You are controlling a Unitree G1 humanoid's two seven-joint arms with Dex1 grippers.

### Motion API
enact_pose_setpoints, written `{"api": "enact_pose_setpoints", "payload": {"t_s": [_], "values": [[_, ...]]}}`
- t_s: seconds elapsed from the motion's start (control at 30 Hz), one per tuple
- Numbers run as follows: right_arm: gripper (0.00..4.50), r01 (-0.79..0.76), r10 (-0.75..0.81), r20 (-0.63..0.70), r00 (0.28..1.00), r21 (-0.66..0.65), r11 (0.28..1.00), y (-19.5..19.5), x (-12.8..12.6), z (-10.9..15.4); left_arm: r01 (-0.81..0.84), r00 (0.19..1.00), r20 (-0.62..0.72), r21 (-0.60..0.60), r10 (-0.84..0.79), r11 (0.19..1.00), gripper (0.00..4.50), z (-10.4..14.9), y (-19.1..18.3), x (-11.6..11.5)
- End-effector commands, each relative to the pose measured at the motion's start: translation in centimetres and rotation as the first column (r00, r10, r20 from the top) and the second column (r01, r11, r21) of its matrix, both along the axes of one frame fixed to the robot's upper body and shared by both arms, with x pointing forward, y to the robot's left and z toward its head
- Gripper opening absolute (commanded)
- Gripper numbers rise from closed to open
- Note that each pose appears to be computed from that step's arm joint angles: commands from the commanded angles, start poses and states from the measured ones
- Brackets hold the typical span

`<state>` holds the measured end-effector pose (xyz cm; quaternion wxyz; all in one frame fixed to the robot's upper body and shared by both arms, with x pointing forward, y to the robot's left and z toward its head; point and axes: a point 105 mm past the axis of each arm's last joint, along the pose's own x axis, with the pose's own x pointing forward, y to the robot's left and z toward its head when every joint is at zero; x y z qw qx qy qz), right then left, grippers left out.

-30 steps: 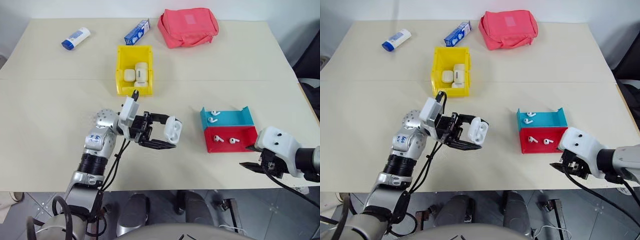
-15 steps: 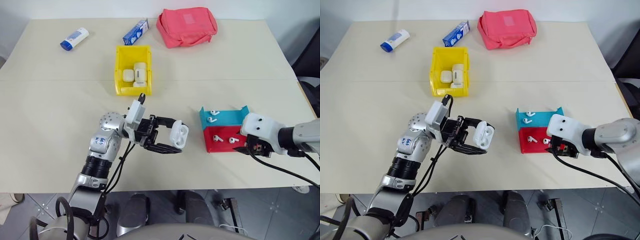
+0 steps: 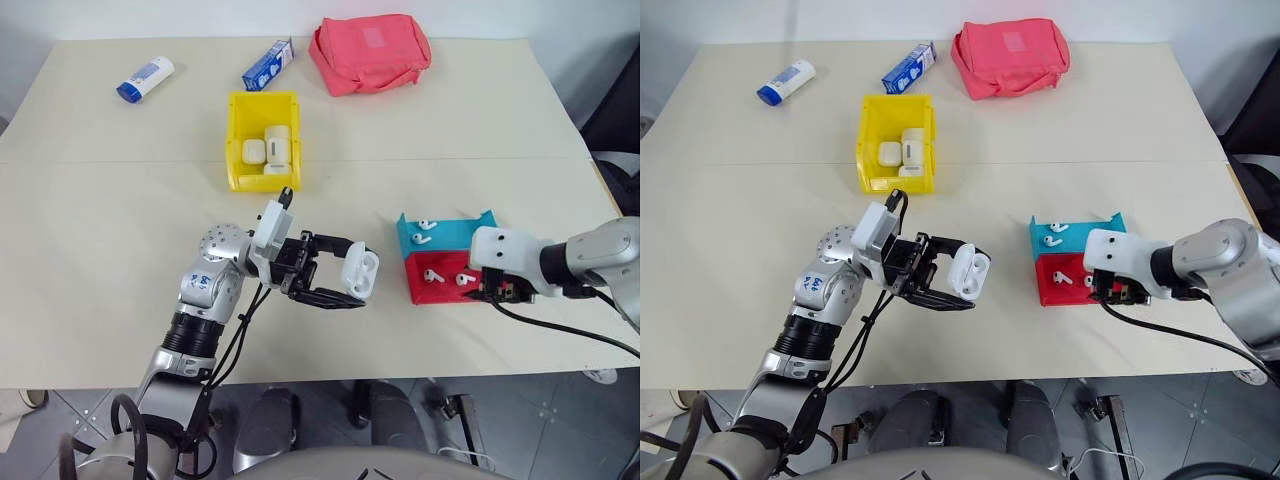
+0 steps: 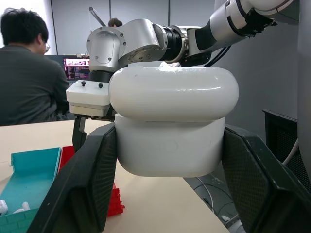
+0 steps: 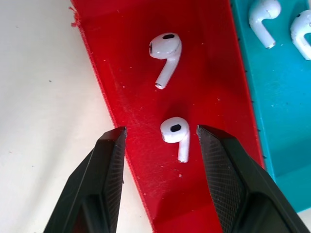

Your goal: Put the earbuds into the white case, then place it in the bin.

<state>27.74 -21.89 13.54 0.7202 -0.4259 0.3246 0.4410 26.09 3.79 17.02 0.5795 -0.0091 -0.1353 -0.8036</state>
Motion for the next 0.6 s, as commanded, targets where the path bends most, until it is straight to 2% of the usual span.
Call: {"api": "enact_pose_setpoints", "payload": {"t_s": [0.03,0.6], "values": [[2.37,-0.018,0.018,0.017,1.0,-0.019,1.0,-0.1,0.4,0.1,0.017,0.999,0.035,-0.034,-0.016,0.999,2.79,0.9,0.0,-0.7],[2.37,-0.053,0.054,0.006,0.999,-0.031,0.998,0.1,1.6,-0.8,0.001,1.0,0.031,-0.026,0.0,1.0,2.79,0.9,0.3,-1.3]]}}
